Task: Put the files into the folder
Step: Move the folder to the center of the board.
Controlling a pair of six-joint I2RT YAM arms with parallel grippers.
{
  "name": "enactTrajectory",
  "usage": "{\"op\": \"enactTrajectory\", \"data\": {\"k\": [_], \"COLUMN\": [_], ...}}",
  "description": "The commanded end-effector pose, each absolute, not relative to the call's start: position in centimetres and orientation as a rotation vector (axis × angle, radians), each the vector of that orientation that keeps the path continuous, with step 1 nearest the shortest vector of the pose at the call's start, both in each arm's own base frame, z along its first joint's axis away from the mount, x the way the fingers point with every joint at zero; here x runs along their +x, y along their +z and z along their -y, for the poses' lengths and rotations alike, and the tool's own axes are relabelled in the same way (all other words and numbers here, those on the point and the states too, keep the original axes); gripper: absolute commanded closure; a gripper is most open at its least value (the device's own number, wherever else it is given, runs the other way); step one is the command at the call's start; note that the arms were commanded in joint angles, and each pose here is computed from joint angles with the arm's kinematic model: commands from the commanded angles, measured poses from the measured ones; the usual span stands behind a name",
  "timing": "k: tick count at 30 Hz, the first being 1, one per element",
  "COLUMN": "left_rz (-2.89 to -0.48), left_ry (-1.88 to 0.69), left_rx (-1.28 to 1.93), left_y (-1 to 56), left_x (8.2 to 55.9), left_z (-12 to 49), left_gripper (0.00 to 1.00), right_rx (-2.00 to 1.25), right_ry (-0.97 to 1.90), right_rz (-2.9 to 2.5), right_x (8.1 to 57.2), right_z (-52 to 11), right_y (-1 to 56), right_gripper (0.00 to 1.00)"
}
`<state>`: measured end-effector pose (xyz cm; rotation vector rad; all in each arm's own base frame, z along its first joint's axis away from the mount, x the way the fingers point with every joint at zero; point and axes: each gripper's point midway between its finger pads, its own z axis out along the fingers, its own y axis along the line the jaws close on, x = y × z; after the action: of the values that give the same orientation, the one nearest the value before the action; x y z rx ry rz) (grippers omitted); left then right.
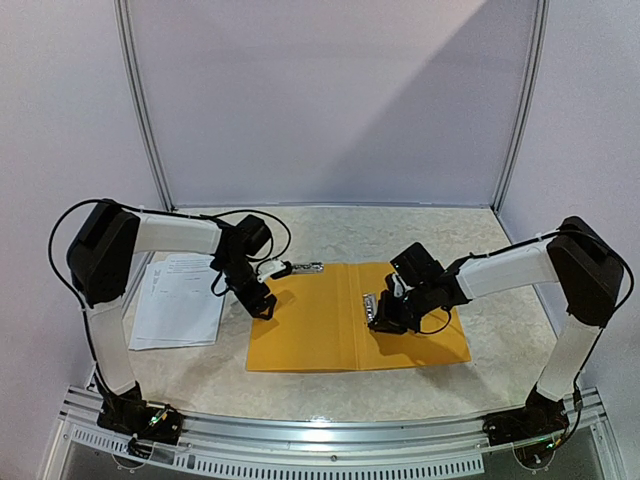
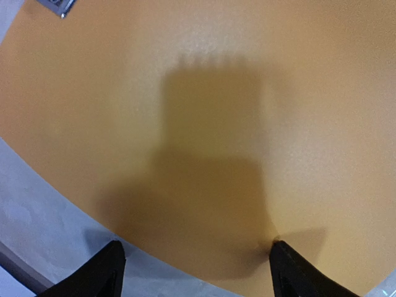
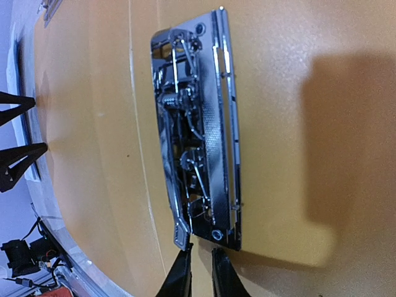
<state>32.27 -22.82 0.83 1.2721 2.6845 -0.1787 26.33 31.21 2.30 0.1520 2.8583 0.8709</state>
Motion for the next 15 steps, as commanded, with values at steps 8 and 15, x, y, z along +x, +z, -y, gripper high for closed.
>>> {"op": "enactTrajectory", "data": {"k": [8, 15], "left_rz": [-2.777, -2.777], "left_ry": [-0.098, -0.099], "left_rx": [1.285, 1.292], "left_y": [-1.8, -1.9], "left_x": [31.4, 31.3], "left_z": [21.9, 21.9], "left_gripper": [0.19, 0.19], "right_rx": [0.187, 0.196], "right_ry": [1.058, 1.049], "right_rz": [-2.739, -2.715], "right_x": [26.4, 27.1], "right_z": [-31.8, -32.1], "right_y": [5.8, 6.3], "right_gripper": [0.88, 0.87]}}
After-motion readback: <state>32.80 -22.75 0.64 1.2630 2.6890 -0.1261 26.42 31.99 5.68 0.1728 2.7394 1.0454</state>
